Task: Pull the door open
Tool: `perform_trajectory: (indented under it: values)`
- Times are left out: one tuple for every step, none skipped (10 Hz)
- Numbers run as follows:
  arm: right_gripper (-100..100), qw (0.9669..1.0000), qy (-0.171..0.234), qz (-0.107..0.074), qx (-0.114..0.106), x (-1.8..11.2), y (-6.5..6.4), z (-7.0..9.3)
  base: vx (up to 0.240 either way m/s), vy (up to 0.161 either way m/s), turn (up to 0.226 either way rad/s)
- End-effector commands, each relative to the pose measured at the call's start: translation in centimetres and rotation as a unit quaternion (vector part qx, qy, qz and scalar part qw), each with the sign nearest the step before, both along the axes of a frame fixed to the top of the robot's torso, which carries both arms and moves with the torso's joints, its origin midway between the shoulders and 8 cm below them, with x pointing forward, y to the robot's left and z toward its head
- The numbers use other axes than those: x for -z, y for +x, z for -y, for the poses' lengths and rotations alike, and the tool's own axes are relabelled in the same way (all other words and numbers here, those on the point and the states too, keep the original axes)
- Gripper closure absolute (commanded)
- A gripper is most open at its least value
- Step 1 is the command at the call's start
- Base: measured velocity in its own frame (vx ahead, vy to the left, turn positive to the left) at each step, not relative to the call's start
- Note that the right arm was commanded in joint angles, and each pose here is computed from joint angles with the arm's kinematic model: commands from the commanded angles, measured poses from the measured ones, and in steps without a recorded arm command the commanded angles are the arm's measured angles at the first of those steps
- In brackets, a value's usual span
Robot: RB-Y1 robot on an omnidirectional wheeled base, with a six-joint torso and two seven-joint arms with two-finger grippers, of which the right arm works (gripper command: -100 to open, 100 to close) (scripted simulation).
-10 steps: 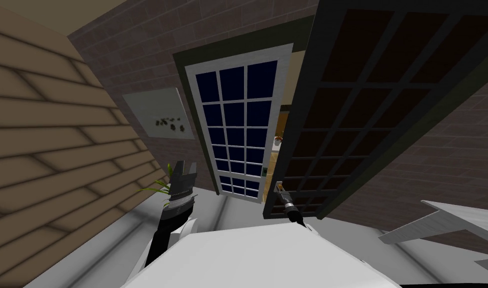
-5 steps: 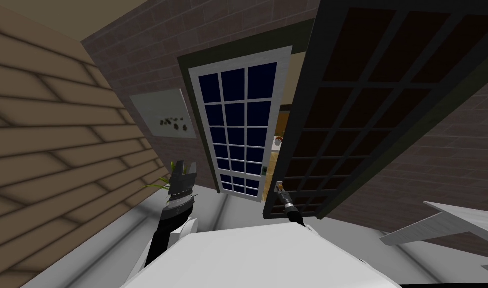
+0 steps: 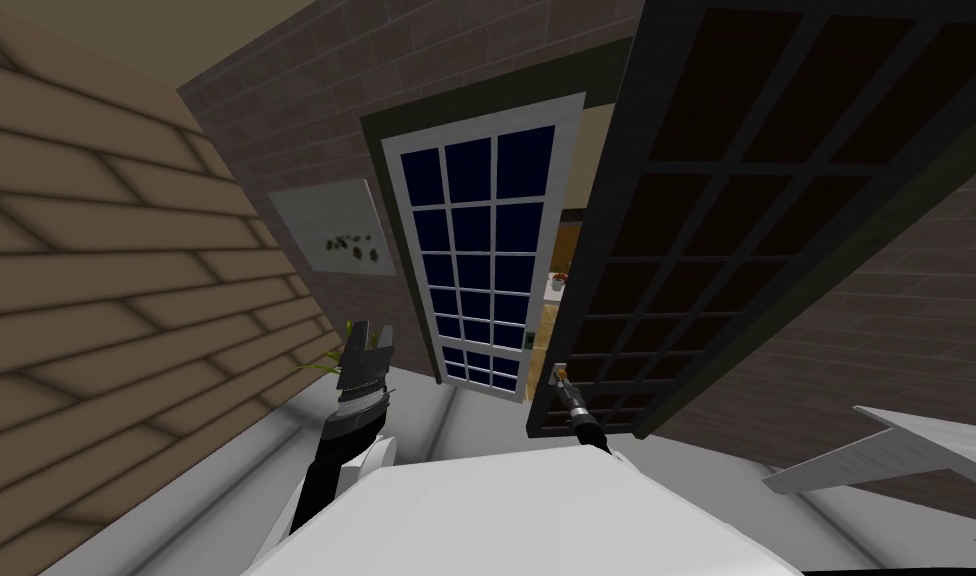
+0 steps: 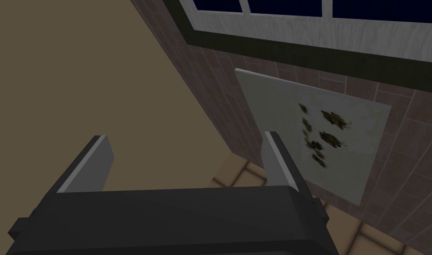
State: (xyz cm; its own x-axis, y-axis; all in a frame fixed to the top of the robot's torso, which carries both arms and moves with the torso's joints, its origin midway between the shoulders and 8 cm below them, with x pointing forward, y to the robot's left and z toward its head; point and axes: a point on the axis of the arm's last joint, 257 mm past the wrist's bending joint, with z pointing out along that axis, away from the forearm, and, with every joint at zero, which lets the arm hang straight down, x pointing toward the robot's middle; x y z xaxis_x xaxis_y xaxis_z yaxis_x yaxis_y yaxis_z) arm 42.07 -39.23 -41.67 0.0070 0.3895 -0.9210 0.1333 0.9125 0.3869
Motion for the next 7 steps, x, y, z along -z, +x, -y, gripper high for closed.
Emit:
perform_trajectory:
  values:
    - [100, 0.9997, 0.024, 0.005, 0.007, -0.28, -0.05, 0.73, -0.035, -0.01, 0.035]
    - [100, 0.9992, 0.037, 0.007, 0.009, -0.28, -0.07, 0.78, -0.041, -0.022, 0.057]
    - [100, 0.9989, 0.045, 0.008, 0.009, -0.28, -0.07, 0.78, -0.03, -0.015, 0.022]
    - [100, 0.9989, 0.045, 0.008, 0.009, -0.28, -0.07, 0.78, -0.011, -0.005, -0.001]
    - [100, 0.9989, 0.045, 0.008, 0.009, -0.28, -0.07, 0.78, 0.0, 0.0, 0.0]
    - [100, 0.9977, 0.066, 0.011, 0.011, -0.28, -0.1, 0.84, -0.017, -0.002, 0.033]
    - [100, 0.9965, 0.081, 0.014, 0.013, -0.28, -0.12, 0.9, -0.034, -0.016, 0.05]
